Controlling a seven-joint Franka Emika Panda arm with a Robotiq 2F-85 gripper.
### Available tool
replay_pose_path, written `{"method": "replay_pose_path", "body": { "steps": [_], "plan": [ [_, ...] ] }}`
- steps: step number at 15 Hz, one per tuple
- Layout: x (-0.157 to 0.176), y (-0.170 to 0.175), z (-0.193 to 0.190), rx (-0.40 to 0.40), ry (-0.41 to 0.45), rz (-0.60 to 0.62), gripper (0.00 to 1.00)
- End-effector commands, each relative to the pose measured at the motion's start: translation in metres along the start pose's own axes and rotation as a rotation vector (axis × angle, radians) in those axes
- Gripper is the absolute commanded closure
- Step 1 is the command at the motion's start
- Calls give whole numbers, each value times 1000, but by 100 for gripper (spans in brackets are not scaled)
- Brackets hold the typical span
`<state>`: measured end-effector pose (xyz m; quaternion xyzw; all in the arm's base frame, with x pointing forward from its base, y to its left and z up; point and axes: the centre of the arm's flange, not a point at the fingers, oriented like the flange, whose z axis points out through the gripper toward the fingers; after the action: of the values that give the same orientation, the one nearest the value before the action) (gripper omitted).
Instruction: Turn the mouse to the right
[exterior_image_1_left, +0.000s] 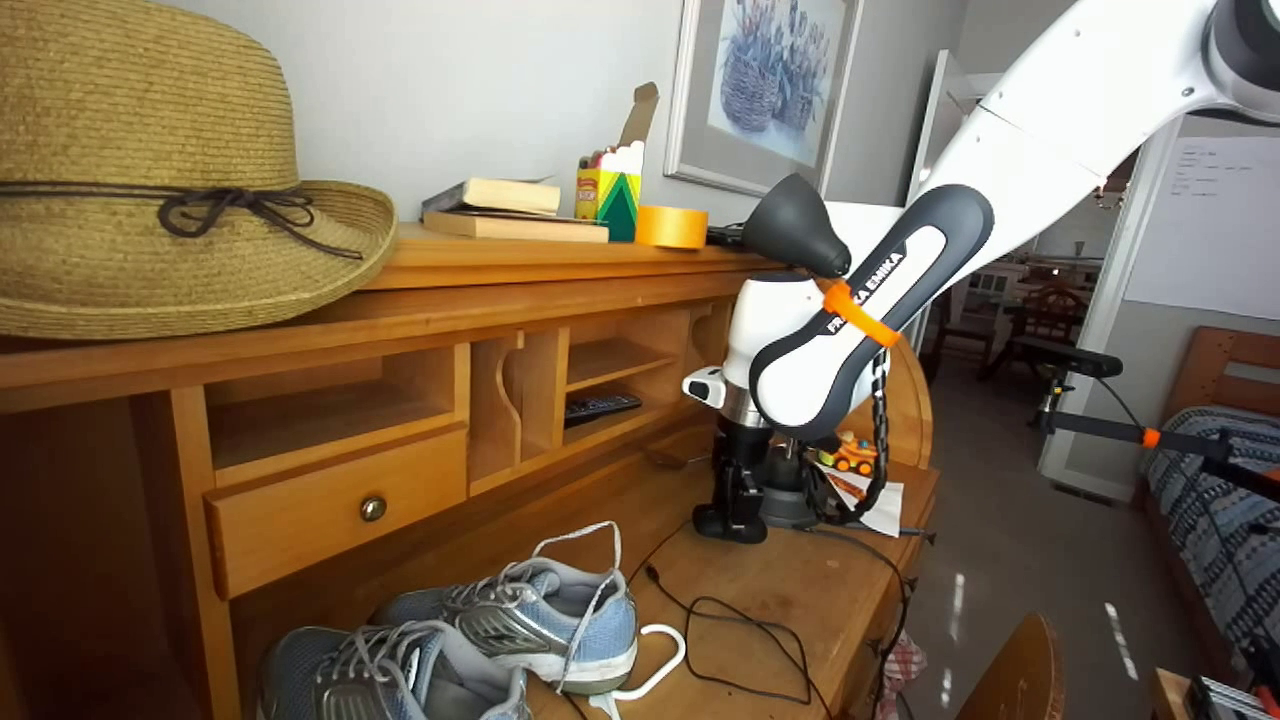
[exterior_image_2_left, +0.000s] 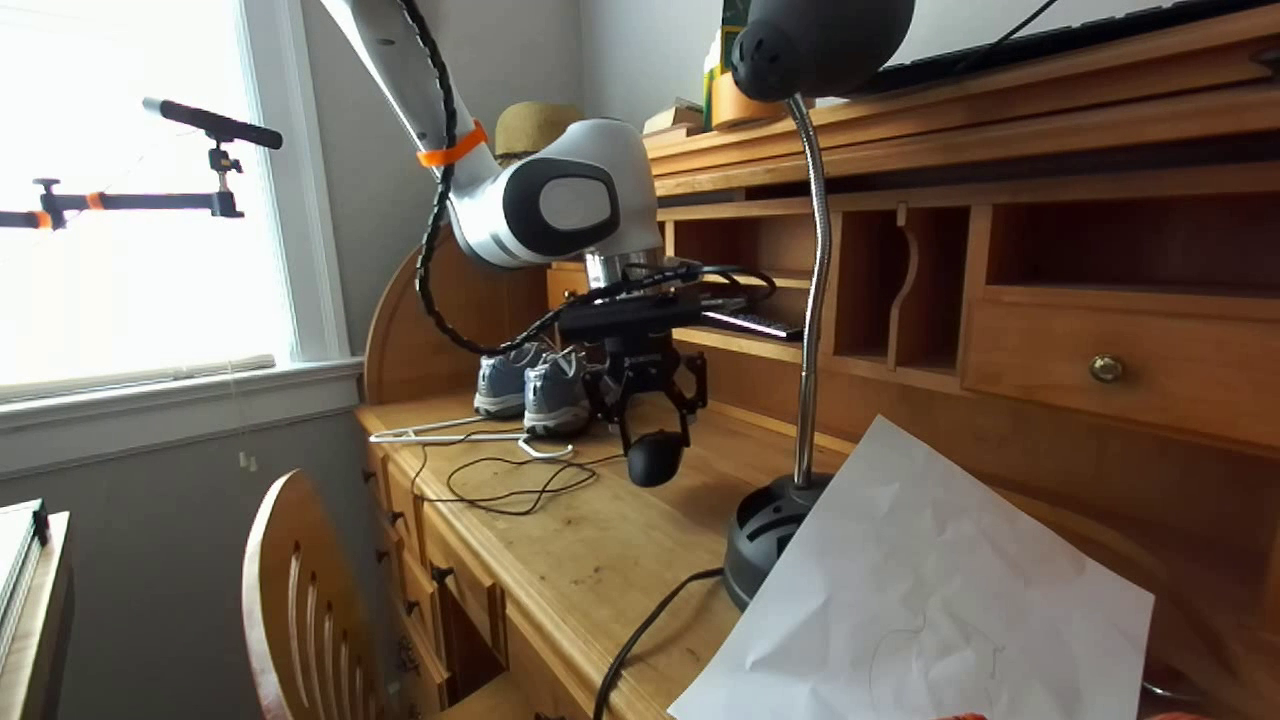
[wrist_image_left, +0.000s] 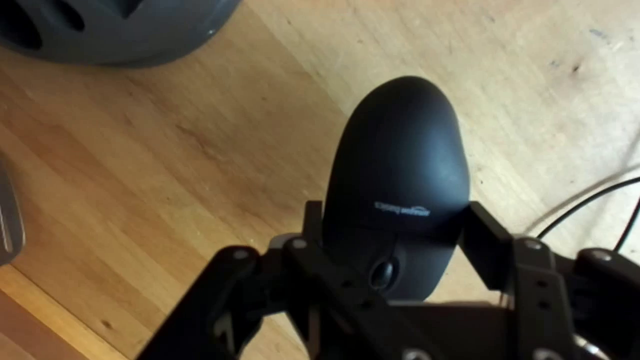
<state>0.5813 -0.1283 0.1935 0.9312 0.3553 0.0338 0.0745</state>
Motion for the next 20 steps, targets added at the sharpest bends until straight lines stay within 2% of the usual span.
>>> {"method": "replay_pose_path", "body": {
  "steps": [1,11,16,20],
  "plan": [
    [-2,3,11,-4,-6,201,56],
    [-17,-3,37,110,39,699,56],
    [-18,-8,45,162,17,760,56],
    [-19,-15,56,178,-21,722,56]
  ]
}}
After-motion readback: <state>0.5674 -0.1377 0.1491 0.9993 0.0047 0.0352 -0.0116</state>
